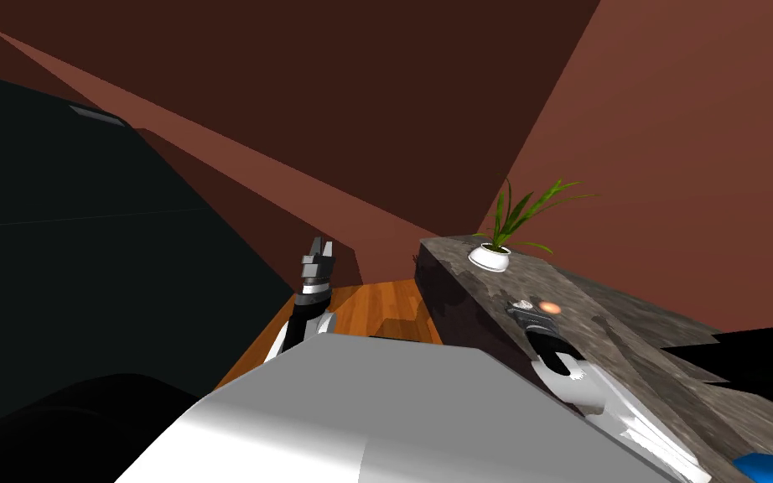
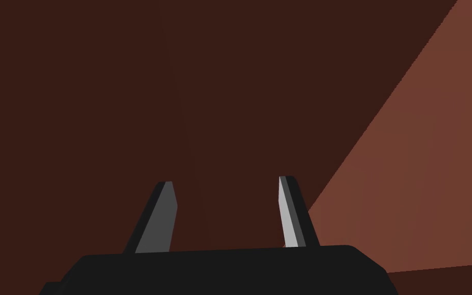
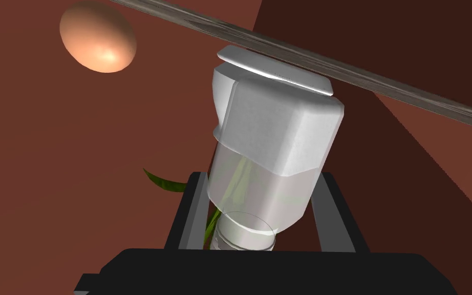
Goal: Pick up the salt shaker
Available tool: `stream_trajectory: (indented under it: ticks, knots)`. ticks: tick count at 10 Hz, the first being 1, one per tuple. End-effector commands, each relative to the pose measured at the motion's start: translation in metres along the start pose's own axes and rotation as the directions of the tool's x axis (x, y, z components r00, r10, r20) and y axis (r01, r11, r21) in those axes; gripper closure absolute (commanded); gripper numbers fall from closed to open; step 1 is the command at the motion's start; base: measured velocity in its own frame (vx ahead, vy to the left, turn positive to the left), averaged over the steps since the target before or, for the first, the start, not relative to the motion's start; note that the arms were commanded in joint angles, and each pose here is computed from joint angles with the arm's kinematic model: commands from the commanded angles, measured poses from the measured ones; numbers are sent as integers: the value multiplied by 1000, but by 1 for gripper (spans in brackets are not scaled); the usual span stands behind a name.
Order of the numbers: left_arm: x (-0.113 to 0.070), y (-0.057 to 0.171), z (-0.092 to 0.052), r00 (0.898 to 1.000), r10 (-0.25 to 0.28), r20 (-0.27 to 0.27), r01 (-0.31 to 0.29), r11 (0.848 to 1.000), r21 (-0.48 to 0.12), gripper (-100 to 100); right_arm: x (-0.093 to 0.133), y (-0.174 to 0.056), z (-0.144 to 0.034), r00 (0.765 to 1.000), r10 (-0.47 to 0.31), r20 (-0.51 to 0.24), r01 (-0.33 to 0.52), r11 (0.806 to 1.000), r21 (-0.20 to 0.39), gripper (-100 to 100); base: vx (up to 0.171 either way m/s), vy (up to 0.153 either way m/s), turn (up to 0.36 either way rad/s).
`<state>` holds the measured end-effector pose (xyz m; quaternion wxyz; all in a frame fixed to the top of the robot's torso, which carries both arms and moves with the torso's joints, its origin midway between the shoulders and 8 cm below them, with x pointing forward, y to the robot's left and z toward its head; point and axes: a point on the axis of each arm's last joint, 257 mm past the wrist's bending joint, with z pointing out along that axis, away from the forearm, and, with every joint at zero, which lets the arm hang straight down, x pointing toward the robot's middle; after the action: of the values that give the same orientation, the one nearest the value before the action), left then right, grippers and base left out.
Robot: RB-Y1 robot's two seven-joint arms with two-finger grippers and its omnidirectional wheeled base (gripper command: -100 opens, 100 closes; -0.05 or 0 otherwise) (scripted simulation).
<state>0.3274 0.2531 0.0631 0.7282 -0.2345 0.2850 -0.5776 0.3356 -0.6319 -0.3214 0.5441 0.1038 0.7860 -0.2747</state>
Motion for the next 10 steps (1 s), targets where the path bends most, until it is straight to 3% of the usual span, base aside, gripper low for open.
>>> stream_trajectory:
  ticks: [1,7,9,10]
  knots:
    - [0,0,0,1000,0,0,0,1000,0,0,6,-6,-10,1000,-9,-11,9,1000,4,100,27,-4,-1]
    - [0,0,0,1000,0,0,0,1000,0,0,12,-46,-68,1000,-13,-9,13,999,39,100,68,-5,63]
    - [0,0,0,1000,0,0,0,1000,0,0,15,-47,-67,1000,-12,-12,13,999,39,100,16,-1,-3]
    - [0,0,0,1000,0,0,0,1000,0,0,16,-47,-68,1000,-14,-14,14,999,40,0,0,0,0]
